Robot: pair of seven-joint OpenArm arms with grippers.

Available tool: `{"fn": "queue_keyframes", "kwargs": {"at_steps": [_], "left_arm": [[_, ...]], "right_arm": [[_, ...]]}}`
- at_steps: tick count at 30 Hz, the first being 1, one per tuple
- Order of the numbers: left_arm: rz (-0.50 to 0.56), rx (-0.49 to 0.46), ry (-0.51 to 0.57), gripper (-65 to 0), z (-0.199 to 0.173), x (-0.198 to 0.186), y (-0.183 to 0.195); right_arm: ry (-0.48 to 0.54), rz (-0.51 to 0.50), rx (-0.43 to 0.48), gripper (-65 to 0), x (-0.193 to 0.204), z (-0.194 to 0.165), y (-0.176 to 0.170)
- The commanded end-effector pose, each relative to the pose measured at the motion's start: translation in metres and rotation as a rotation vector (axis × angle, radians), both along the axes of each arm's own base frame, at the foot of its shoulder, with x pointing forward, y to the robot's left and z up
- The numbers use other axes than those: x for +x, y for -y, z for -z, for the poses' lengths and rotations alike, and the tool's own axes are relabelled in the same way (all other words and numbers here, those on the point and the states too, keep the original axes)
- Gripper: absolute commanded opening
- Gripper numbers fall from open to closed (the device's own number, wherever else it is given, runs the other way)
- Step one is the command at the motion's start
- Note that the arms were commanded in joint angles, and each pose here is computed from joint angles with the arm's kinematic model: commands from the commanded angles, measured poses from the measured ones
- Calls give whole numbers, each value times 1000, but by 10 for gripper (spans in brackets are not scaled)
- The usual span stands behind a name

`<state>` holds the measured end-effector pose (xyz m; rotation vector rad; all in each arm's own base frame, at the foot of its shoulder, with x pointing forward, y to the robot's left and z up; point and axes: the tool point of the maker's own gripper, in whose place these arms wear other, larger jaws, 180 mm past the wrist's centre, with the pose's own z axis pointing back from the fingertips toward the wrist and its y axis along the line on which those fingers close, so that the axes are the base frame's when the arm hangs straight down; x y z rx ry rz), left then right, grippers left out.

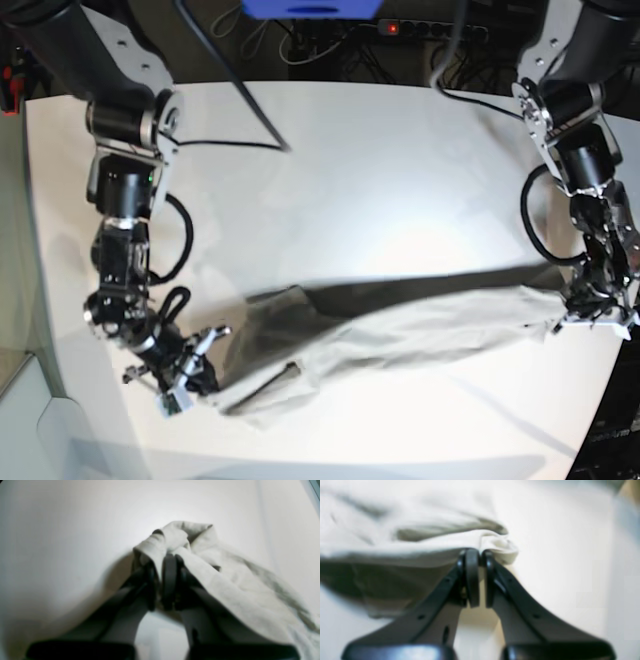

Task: Layout the t-shirt on the table in an organized manner, then fold the t-shirt properly
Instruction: 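Lower the right gripper onto the strip end and grasp it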

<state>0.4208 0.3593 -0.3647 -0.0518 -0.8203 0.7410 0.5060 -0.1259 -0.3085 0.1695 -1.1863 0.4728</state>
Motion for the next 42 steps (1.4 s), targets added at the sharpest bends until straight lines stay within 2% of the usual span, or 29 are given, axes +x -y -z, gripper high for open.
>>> {"fn": "queue_keyframes", "kwargs": {"at_steps": [1,6,8,10,13,15,17,19,25,33,38,42], "left_arm": [[-6,35,61,-649,-25,11,-12],[-8,33,61,-649,-24,11,-11],[-5,33,57,-649,-23,10,-11],[-5,28,54,-649,-22,9,-11],[-7,28,34,-649,-13,2,-11],[-8,30,32,-649,-11,0,-11],[-7,31,25,-649,-8,-2,-11],[-6,32,18,-649,-5,-4,-11],[-8,32,19,-649,-5,-4,-11],[-9,34,19,-649,-6,-5,-13],[-10,36,19,-649,-6,-5,-14],[-10,36,19,-649,-6,-5,-14]], "right_arm": [[85,13,14,-650,17,-34,4],[110,-19,61,-650,34,-54,-21],[85,-37,83,-647,38,-51,-33],[53,-51,102,-615,40,-43,-42],[27,-67,127,-517,38,-35,-54],[22,-83,132,-419,36,-32,-63],[5,-124,101,-310,33,-24,-76],[1,-163,65,-250,30,-22,-86],[-3,-167,38,-244,21,-13,-84],[10,-135,-1,-244,-27,18,-67],[-41,-131,-5,-242,-53,46,-64],[-98,-97,27,-240,-58,66,-55]]}}
